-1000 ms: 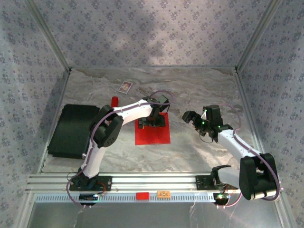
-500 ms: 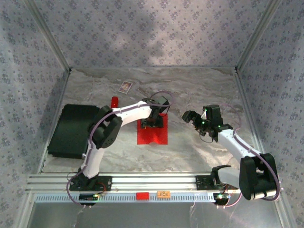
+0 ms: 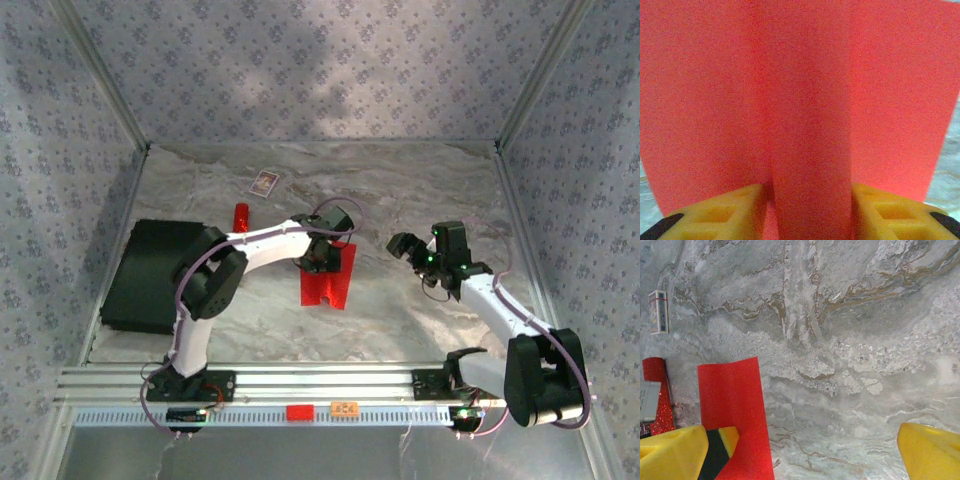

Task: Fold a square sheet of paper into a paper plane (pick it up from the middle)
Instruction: First fold the square sheet of paper in half at the center of the table.

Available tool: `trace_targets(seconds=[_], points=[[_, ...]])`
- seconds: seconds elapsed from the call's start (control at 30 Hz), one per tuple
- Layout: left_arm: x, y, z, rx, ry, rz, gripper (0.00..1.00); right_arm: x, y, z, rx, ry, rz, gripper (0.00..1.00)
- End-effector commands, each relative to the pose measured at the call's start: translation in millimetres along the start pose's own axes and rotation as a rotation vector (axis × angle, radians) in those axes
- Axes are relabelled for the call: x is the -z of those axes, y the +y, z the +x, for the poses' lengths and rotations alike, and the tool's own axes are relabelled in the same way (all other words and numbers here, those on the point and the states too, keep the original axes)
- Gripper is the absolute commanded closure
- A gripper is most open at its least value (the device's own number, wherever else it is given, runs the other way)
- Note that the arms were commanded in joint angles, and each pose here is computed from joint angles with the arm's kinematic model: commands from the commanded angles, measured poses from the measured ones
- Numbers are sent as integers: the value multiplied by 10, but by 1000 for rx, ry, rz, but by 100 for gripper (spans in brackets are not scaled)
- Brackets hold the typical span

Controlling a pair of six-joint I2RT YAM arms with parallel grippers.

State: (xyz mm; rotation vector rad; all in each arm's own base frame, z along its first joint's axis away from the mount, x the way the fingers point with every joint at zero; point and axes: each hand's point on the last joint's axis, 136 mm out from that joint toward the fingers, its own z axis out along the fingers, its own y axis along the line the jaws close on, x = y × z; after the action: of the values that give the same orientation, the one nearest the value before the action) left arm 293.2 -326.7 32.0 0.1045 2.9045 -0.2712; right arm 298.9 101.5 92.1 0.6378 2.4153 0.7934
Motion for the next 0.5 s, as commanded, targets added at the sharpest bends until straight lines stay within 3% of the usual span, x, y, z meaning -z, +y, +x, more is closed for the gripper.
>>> trace_targets(seconds=[0.0, 0.27, 0.47], points=[[287, -312, -137, -26, -59, 174, 56, 77, -9, -77, -26, -31, 17, 1], [534, -575, -299, 90, -51, 631, 57, 255, -107, -196, -83, -135, 49, 1], [729, -793, -325, 110, -28, 822, 57, 320, -41, -207, -62, -148, 3, 1]])
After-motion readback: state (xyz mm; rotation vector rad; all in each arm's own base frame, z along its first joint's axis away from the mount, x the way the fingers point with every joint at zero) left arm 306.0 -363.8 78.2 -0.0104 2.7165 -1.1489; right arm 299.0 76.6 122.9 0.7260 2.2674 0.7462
